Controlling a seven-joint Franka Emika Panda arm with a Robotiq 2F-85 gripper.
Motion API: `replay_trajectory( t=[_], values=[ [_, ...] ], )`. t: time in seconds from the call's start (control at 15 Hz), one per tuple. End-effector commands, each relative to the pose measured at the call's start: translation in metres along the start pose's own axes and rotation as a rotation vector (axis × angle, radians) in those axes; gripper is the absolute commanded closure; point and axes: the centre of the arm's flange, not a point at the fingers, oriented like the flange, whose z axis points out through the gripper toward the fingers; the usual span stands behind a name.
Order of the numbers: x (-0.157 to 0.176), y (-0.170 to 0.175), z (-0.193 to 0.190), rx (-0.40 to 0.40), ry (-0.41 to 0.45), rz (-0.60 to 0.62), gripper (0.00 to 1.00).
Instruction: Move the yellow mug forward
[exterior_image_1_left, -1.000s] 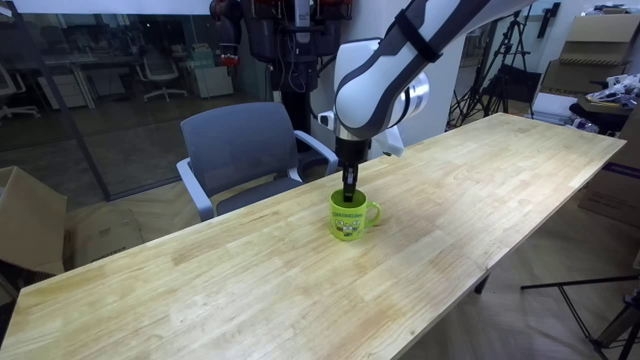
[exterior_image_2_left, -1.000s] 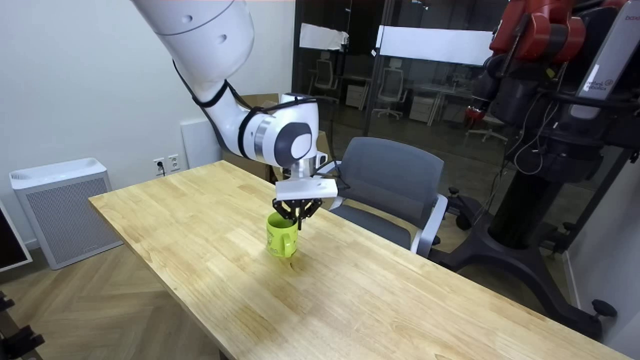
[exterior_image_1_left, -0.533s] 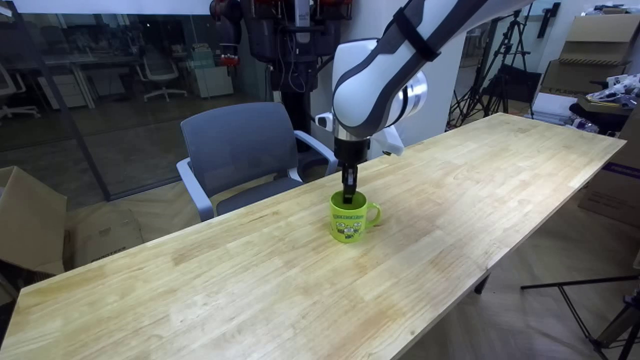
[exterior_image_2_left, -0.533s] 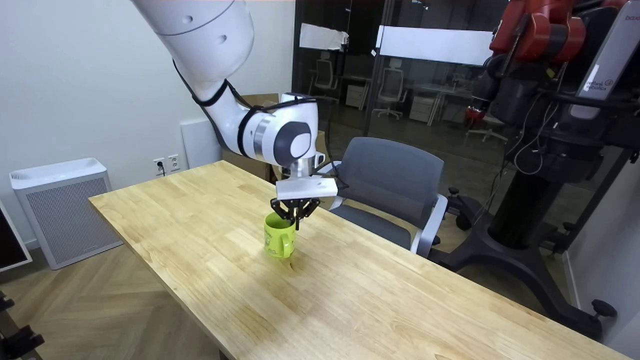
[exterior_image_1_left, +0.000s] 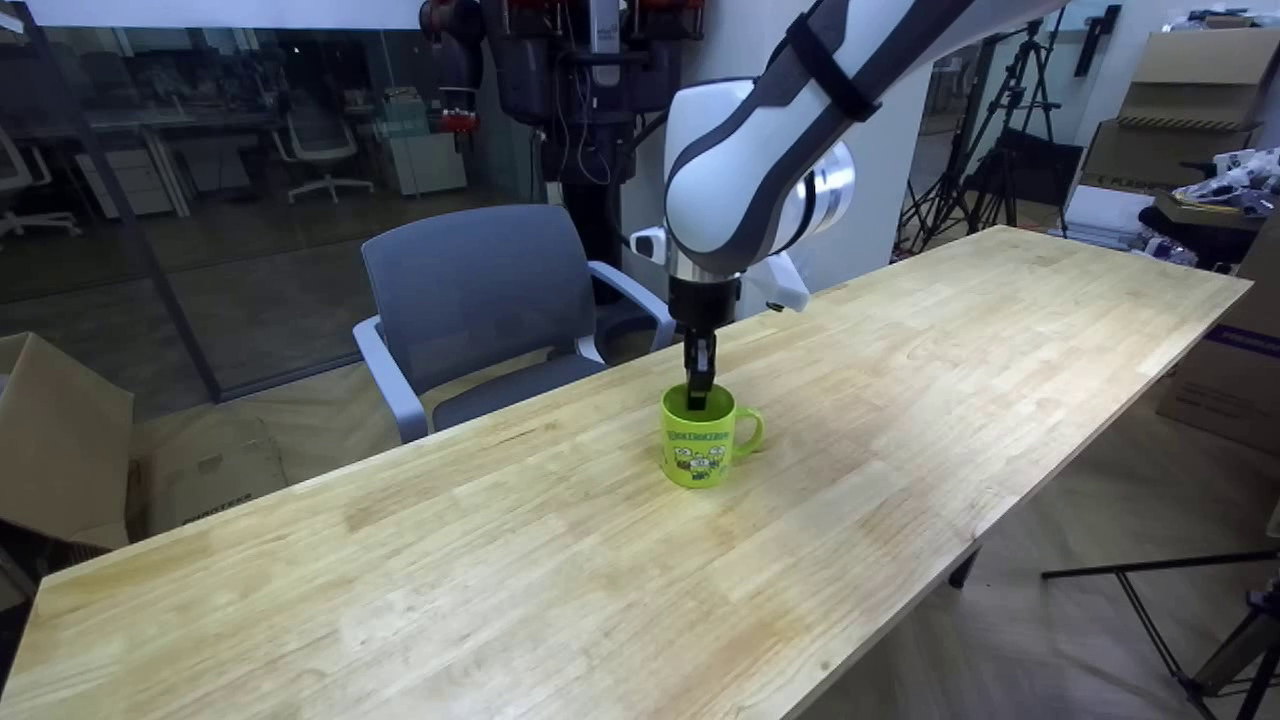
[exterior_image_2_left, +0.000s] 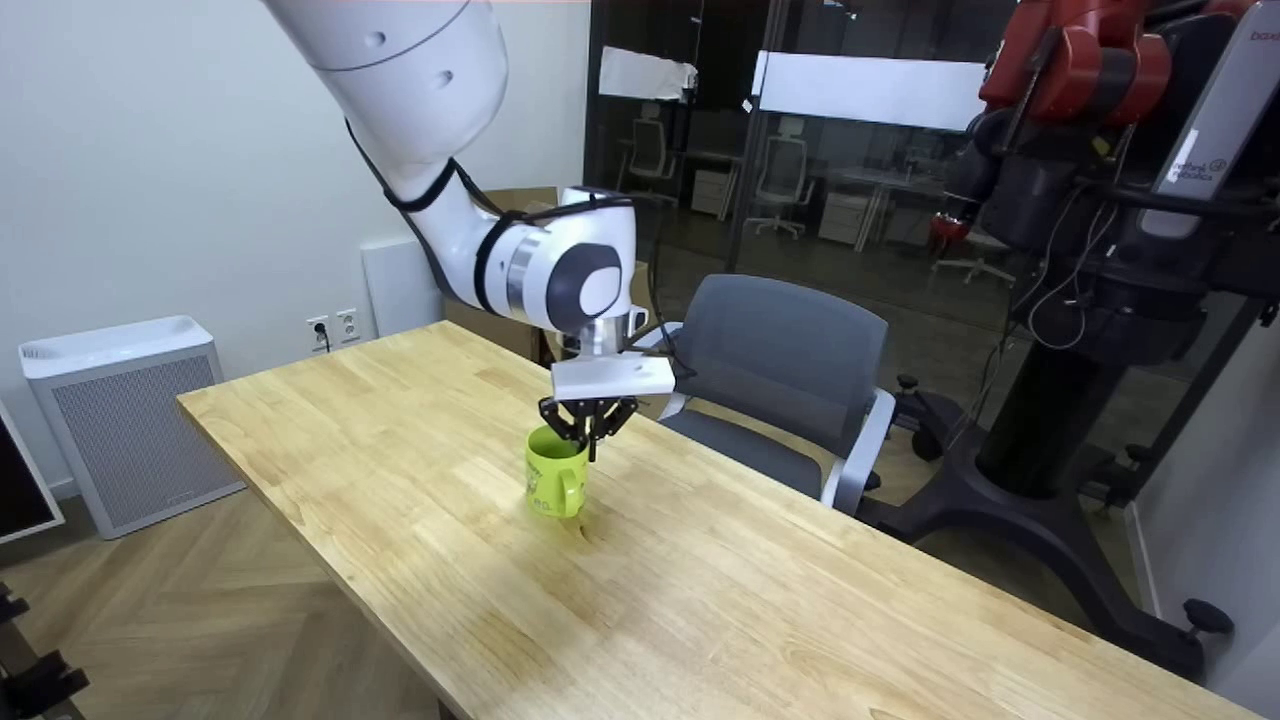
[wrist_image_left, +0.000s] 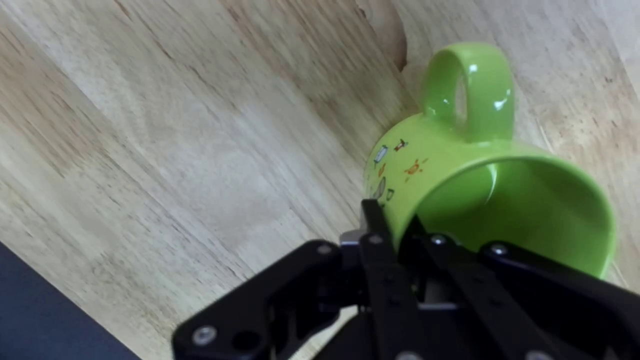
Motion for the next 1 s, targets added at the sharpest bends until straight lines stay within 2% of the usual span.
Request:
replay_trajectory(
  t=[0.0, 0.4, 0.6, 0.93],
  values=[
    [-0.015, -0.021, -0.007, 0.023, -0.048, 0.001, 0.98],
    [-0.063, -0.070, -0.010, 0.103, -0.103, 0.036, 0.98],
    [-0.091, -0.091, -0.007, 0.081, -0.117, 0.098, 0.98],
    [-0.129, -0.107, -0.007, -0.018, -0.112, 0.265, 0.98]
  ],
)
